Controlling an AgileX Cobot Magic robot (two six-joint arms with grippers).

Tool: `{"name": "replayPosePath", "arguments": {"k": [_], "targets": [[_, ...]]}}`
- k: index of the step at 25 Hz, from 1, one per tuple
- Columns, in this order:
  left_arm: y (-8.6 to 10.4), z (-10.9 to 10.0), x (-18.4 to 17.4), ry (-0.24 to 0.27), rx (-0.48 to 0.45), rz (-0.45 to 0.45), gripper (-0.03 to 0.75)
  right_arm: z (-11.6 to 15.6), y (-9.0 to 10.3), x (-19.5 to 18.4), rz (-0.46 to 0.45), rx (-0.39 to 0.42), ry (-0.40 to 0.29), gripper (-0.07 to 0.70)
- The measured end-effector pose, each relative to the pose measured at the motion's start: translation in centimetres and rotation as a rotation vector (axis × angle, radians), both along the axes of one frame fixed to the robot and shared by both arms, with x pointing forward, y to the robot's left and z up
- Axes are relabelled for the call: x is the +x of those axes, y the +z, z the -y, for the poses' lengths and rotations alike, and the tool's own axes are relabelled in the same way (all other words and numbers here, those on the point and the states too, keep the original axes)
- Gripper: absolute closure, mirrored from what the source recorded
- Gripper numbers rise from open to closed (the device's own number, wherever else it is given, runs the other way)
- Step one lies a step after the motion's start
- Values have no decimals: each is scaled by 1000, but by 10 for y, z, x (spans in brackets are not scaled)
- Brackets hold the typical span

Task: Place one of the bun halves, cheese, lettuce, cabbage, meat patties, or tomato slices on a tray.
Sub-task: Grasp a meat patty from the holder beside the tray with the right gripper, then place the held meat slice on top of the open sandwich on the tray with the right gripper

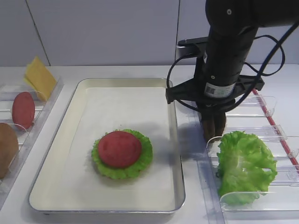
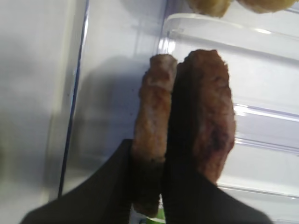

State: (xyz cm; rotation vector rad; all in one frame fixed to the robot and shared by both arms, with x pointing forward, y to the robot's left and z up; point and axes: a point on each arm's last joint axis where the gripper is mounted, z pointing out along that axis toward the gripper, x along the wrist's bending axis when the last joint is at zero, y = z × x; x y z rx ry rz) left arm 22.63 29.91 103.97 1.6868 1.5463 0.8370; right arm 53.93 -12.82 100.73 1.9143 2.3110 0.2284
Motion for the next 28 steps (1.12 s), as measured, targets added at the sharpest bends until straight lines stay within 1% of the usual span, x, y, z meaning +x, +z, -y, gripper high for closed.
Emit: {"name": "replayPosePath", "arguments": {"k": [2, 5, 10, 14, 16, 18, 21, 23, 24, 28], "targets": [[0, 0, 0, 0, 0, 0, 487, 0, 0, 0, -2, -1, -2, 494], [0, 0, 0, 0, 0, 0, 487, 2, 6, -3, 9, 5, -2, 494], [0, 0, 0, 0, 0, 0, 487, 9, 37, -16, 60, 41, -7, 497], [0, 0, 0, 0, 0, 0, 486, 13, 60, -28, 93, 89, 8, 497], [0, 0, 0, 0, 0, 0, 487, 14, 69, -33, 108, 116, 35, 497], [0, 0, 0, 0, 0, 0, 486, 14, 75, -38, 114, 142, 80, 497], [0, 0, 0, 0, 0, 0, 487, 7, 77, -44, 94, 218, 176, 497], [0, 0, 0, 0, 0, 0, 487, 0, 75, -48, 74, 296, 227, 498], [0, 0, 0, 0, 0, 0, 487, -4, 72, -50, 64, 337, 242, 498], [0, 0, 0, 0, 0, 0, 487, -16, 65, -55, 71, 494, 317, 500]]}}
